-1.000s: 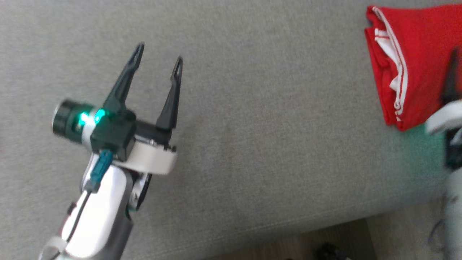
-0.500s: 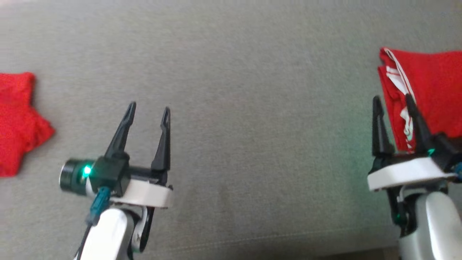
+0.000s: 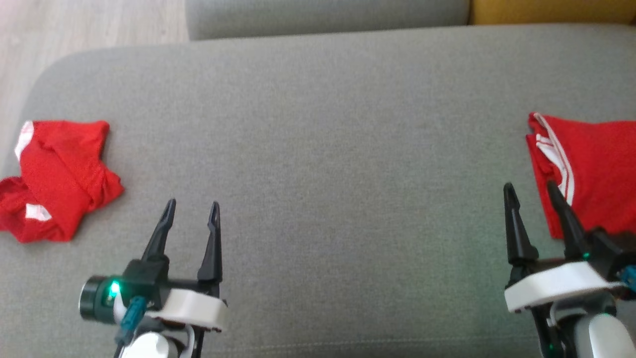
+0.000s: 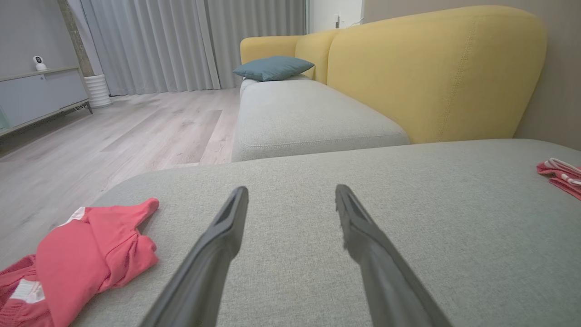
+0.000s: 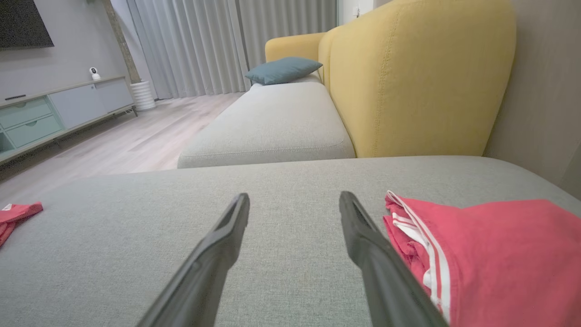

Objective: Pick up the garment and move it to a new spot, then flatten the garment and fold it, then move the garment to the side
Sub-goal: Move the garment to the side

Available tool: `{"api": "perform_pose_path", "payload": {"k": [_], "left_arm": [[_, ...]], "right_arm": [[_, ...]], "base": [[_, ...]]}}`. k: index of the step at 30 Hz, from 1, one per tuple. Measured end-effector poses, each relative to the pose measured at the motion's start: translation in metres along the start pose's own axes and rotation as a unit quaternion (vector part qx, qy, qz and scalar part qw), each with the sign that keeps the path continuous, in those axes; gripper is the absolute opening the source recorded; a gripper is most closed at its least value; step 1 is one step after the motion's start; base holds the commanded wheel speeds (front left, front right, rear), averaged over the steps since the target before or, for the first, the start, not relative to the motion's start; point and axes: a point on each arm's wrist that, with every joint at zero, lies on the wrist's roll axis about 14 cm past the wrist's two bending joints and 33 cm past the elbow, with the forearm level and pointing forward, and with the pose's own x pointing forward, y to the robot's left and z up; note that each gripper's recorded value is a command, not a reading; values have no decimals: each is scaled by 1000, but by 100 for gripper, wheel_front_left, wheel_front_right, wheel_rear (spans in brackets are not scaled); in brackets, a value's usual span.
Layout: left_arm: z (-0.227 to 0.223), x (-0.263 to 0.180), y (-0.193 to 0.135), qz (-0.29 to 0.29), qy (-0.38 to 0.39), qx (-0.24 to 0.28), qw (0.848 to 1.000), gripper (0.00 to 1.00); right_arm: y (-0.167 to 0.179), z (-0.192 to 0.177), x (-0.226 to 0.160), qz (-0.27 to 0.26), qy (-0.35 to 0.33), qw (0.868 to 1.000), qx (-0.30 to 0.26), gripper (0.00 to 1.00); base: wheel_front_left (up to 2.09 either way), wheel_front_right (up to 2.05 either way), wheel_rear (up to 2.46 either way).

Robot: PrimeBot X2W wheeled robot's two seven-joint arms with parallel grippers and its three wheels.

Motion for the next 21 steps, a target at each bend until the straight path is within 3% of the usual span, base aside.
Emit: {"api": "perform_pose_path", "payload": {"k": [11, 21], "left_arm": [[3, -22, 3, 4, 5, 13, 1000, 100], [3, -25, 6, 9, 6, 18, 1000, 100]], "right_arm": [[0, 10, -35, -6, -8, 1000, 14, 100], [4, 14, -37, 0, -12, 1000, 12, 100]], "base": [[0, 0, 0], [0, 0, 0]]}}
